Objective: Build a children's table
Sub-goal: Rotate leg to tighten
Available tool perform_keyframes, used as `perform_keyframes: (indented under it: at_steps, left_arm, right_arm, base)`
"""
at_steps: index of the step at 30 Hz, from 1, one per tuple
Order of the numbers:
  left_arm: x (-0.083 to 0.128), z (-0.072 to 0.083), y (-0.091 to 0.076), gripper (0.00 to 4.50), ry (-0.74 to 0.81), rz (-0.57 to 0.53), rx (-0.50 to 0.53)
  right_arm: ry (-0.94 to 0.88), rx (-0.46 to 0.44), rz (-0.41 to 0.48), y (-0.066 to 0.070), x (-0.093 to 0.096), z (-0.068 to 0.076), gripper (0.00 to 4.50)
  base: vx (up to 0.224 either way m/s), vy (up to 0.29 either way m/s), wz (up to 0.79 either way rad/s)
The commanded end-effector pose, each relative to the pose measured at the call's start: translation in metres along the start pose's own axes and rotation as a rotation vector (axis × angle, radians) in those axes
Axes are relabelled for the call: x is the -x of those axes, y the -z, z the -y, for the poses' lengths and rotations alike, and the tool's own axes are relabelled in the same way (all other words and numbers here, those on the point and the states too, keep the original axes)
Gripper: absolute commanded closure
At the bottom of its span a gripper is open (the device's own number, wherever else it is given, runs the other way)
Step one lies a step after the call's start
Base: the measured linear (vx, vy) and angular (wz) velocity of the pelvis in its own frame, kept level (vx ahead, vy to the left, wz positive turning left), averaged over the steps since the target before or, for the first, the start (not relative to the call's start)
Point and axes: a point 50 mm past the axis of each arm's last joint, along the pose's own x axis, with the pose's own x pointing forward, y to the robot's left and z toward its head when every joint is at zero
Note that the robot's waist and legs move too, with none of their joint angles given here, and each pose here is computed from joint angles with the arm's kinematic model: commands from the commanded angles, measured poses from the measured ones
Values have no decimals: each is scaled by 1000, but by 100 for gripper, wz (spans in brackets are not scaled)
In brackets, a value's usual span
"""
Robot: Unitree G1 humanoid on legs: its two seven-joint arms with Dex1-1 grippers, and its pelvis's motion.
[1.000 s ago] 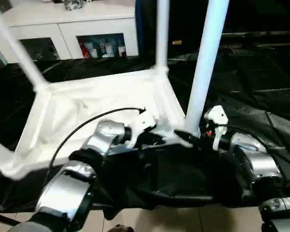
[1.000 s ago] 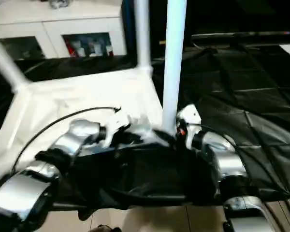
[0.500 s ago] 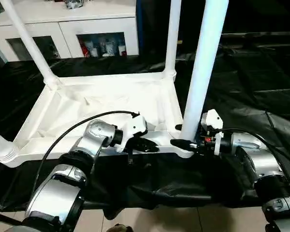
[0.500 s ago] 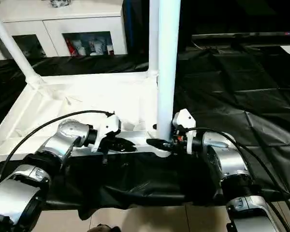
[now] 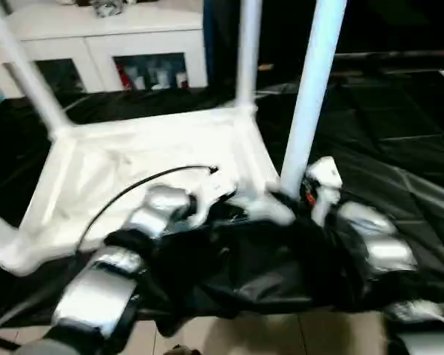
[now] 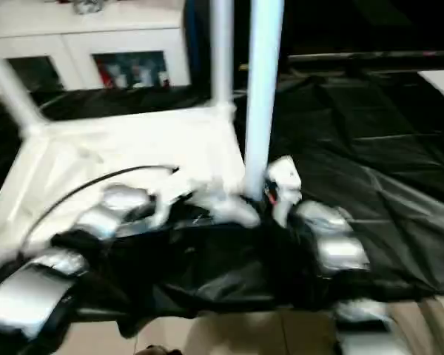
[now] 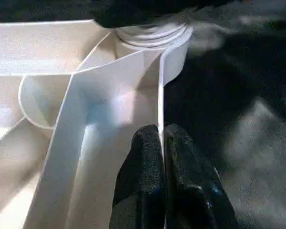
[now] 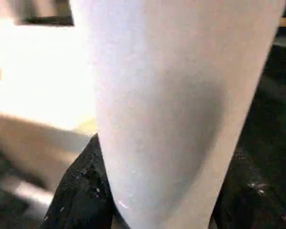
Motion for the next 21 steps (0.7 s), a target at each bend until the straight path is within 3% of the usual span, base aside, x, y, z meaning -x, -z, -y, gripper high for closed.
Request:
perform_keyframes:
  at_steps: [1, 4, 5, 6, 9, 12, 14, 21]
  left_arm:
    - [-14, 1, -21, 450, -65, 59, -2]
    - [-20, 4, -26, 450, -64, 71, -5]
    - [-23, 6, -29, 450, -57, 71, -21]
    - [-24, 7, -30, 450, -52, 73, -25]
    - [-22, 6, -29, 450, -43, 74, -33]
    - [-20, 6, -28, 450, -31, 71, -43]
    - [-13, 6, -20, 450, 25, 76, -47]
    - [4, 6, -6, 450, 148, 65, -68]
  right_arm:
    - [115, -131, -155, 35, -6, -15, 244]
    - [97, -114, -153, 32, -14, -25, 244]
    - [21, -83, -120, 26, -21, -38, 244]
    - [-21, -73, -97, 22, -23, -43, 188]
    - [-110, -55, -58, 16, -24, -50, 166]
    - [-135, -53, -52, 14, -24, -50, 140]
    - [-238, 14, -42, 8, -16, -41, 117]
    - [-450, 59, -36, -3, 9, -17, 117]
  base:
    - [0, 0, 0]
    - [0, 0, 0]
    - [0, 0, 0]
    - [0, 0, 0]
    - [0, 0, 0]
    - [0, 0, 0]
    - [0, 0, 0]
    - [0, 0, 0]
